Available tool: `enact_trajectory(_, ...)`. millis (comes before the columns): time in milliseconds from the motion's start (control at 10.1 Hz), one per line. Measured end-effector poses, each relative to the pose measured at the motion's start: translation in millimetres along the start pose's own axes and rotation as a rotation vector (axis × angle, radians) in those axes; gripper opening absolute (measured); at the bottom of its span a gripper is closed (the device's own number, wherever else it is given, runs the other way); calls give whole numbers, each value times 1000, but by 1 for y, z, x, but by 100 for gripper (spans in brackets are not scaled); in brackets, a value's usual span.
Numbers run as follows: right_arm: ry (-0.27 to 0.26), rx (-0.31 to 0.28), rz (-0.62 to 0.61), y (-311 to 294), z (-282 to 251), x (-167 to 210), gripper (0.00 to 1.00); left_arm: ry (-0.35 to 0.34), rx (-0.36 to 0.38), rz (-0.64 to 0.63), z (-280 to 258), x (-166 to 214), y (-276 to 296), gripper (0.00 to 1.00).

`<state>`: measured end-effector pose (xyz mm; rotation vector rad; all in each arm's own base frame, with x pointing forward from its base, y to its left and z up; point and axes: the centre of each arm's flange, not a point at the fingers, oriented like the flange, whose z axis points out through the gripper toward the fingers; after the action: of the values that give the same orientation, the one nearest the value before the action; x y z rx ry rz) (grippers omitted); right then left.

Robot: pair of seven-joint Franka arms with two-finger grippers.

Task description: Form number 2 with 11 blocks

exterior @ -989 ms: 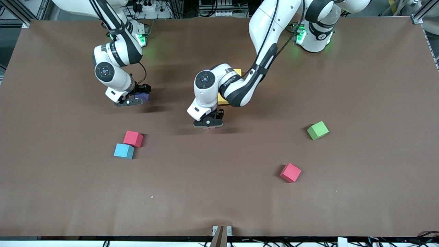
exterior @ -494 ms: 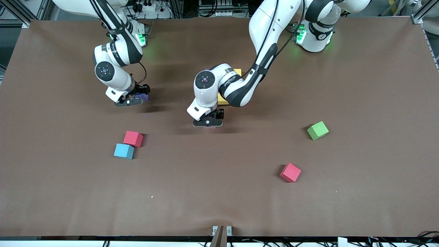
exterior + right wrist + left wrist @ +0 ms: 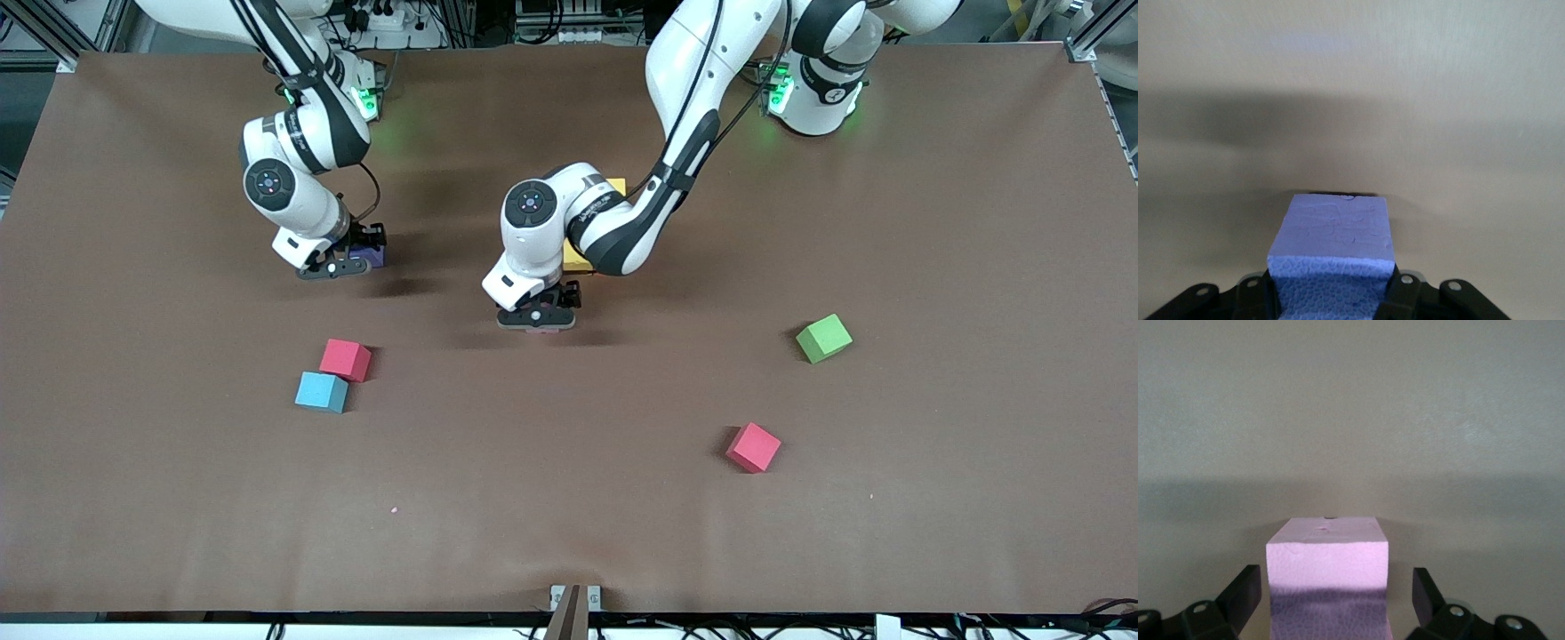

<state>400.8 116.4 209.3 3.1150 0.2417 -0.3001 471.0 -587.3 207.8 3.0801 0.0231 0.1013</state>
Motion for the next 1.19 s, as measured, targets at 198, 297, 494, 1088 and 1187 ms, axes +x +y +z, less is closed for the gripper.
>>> enact_trajectory(198, 43, -2, -82, -4, -50, 34, 54, 10, -12, -2, -8, 4, 2, 100)
enact_trajectory(297, 82, -3, -137, -9, -73, 49, 54, 24, -28, -7, -23, 9, 3, 100)
enact_trajectory(494, 163, -7, -237, -41, -113, 69, 54, 39, -32, -47, -69, 36, -14, 100)
enact_trajectory(1088, 263, 59, -531, -164, -175, 125, 54, 75, 38, -225, -153, 168, -171, 100)
enact_trajectory(1187, 273, 68, -602, -194, -173, 134, 54, 78, 44, -260, -159, 188, -203, 100)
